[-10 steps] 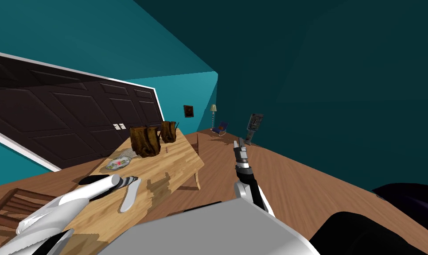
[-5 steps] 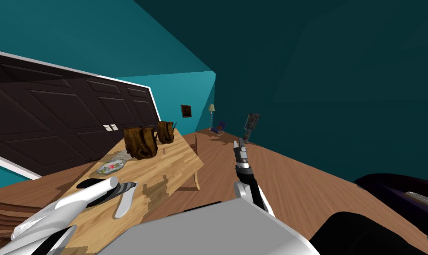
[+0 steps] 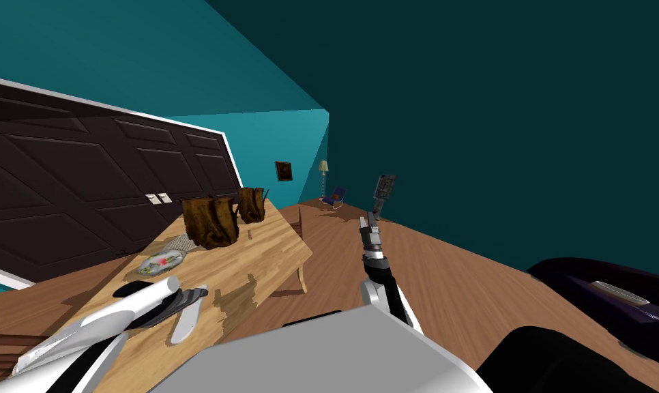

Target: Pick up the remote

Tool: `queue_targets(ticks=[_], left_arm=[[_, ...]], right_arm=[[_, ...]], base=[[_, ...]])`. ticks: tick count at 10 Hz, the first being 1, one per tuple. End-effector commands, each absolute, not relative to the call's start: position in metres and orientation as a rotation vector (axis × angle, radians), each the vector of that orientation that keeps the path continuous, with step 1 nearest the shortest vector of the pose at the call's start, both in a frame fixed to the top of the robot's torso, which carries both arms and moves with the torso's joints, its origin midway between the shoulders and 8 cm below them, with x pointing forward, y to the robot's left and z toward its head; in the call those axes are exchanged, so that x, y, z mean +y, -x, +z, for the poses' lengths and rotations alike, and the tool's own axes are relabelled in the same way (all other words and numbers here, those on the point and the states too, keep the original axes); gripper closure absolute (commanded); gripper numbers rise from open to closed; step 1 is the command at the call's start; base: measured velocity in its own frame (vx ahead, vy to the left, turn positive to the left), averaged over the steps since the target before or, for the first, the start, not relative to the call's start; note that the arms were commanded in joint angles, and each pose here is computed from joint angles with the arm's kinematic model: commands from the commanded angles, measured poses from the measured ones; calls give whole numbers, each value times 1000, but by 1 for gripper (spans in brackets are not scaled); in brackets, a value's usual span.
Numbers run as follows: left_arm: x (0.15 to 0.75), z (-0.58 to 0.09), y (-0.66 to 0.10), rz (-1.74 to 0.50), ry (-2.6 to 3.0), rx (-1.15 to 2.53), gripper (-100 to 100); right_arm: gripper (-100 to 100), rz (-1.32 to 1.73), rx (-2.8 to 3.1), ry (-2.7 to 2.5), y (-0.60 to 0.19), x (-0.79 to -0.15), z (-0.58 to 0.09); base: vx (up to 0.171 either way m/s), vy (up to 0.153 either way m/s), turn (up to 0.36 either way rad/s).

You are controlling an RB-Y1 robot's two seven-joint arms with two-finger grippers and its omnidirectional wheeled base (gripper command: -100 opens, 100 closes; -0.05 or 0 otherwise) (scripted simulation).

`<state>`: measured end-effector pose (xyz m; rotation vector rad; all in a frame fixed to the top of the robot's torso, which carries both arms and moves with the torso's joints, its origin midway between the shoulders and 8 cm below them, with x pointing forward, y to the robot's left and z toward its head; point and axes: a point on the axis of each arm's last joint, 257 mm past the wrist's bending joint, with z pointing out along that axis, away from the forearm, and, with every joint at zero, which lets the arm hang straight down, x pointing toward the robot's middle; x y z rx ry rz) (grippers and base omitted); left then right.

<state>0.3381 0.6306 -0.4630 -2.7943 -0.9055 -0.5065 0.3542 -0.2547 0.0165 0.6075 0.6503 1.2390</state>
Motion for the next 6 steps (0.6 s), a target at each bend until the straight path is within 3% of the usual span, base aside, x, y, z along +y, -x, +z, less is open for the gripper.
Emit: queue_targets(ticks=[1,6], left_arm=[[625,-468,-332,-476,2802,-936,-100],[616,-478,-317,-407,2817,-1003,-100]], right_arm=[[0,1239,650,-607,-354,-255,16],[0,1239,650,-608,-354,-255,16]], base=[[-5,25,-50],[-4,15,-34]])
